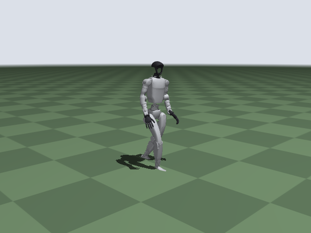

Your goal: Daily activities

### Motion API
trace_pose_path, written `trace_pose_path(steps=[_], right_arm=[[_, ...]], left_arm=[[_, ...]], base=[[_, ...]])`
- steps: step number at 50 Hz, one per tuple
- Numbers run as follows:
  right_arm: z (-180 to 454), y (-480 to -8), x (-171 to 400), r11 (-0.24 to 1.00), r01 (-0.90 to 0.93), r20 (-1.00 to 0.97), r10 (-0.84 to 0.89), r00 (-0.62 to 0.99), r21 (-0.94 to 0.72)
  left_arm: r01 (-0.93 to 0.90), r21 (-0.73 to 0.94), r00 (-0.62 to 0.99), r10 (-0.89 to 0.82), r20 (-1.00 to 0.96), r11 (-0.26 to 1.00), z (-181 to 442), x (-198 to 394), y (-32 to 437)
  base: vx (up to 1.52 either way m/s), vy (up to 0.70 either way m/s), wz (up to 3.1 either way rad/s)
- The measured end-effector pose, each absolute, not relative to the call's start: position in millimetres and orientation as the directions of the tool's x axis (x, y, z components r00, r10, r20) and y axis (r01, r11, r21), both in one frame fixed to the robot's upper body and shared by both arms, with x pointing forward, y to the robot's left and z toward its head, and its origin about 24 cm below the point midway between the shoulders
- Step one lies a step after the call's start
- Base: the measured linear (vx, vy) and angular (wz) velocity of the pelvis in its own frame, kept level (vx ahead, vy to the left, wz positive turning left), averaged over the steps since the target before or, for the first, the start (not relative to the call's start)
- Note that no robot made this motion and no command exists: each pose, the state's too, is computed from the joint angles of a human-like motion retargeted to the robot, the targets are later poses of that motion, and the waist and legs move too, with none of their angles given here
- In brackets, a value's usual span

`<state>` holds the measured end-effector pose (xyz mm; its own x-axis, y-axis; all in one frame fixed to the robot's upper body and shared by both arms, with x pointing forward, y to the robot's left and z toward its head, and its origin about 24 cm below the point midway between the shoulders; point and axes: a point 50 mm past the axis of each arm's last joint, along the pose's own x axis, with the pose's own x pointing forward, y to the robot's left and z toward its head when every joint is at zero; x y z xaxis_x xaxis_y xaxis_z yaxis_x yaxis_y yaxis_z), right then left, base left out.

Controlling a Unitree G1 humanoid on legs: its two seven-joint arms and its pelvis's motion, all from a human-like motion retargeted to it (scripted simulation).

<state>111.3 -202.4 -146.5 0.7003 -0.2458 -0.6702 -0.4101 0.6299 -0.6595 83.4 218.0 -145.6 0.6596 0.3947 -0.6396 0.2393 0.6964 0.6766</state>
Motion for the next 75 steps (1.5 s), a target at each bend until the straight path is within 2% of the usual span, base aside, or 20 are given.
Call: trace_pose_path(steps=[8, 15, 21, 29, 35, 40, 45, 50, 55, 62, 66, 70, 75], right_arm=[[-140, -208, 123, 0.576, -0.404, -0.620, -0.242, 0.746, -0.710], [-127, -222, 147, 0.574, -0.322, -0.552, -0.285, 0.784, -0.753], [-134, -239, 132, 0.563, -0.322, -0.588, -0.390, 0.708, -0.761], [-145, -268, 88, 0.539, -0.407, -0.670, -0.508, 0.542, -0.738], [-142, -267, 106, 0.529, -0.424, -0.668, -0.465, 0.581, -0.736], [-140, -244, 127, 0.539, -0.430, -0.661, -0.364, 0.656, -0.724], [-137, -221, 143, 0.539, -0.448, -0.648, -0.260, 0.716, -0.713], [-140, -208, 142, 0.530, -0.501, -0.675, -0.199, 0.710, -0.684], [-145, -199, 132, 0.544, -0.540, -0.716, -0.173, 0.676, -0.642], [-154, -213, 102, 0.526, -0.590, -0.771, -0.232, 0.594, -0.613], [-156, -219, 91, 0.487, -0.607, -0.768, -0.259, 0.586, -0.628], [-155, -221, 86, 0.466, -0.593, -0.747, -0.288, 0.600, -0.657], [-152, -222, 92, 0.459, -0.534, -0.692, -0.320, 0.647, -0.711]], left_arm=[[0.298, 0.610, 0.552, 0.389, -0.738, 0.734, -155, 68, 221], [0.098, 0.657, 0.570, 0.499, -0.653, 0.748, -143, 97, 238], [-0.008, 0.673, 0.587, 0.549, -0.595, 0.739, -134, 120, 244], [0.066, 0.675, 0.757, 0.404, -0.513, 0.734, -117, 169, 217], [0.102, 0.684, 0.832, 0.315, -0.456, 0.722, -104, 196, 205], [0.215, 0.636, 0.718, 0.321, -0.618, 0.741, -133, 155, 202], [0.357, 0.525, 0.466, 0.340, -0.817, 0.773, -165, 74, 200], [0.371, 0.480, 0.334, 0.368, -0.868, 0.795, -171, 38, 204], [0.325, 0.533, 0.409, 0.392, -0.824, 0.781, -165, 64, 217], [0.215, 0.604, 0.705, 0.306, -0.640, 0.767, -133, 160, 198], [0.206, 0.648, 0.812, 0.241, -0.532, 0.734, -115, 193, 184], [0.236, 0.704, 0.821, 0.250, -0.513, 0.670, -115, 190, 188], [0.336, 0.699, 0.713, 0.314, -0.627, 0.631, -136, 149, 210]], base=[[0.50, -0.12, -0.30], [0.57, 0.02, -0.43], [0.58, 0.17, -0.39], [0.46, 0.29, -0.01], [0.34, 0.19, -0.01], [0.25, 0.08, -0.29], [0.12, 0.02, 0.00], [-0.01, -0.04, 0.36], [-0.11, -0.09, 0.66], [-0.22, -0.12, 0.50], [-0.32, -0.07, 0.50], [-0.34, 0.02, 0.26], [-0.36, 0.07, -0.43]])
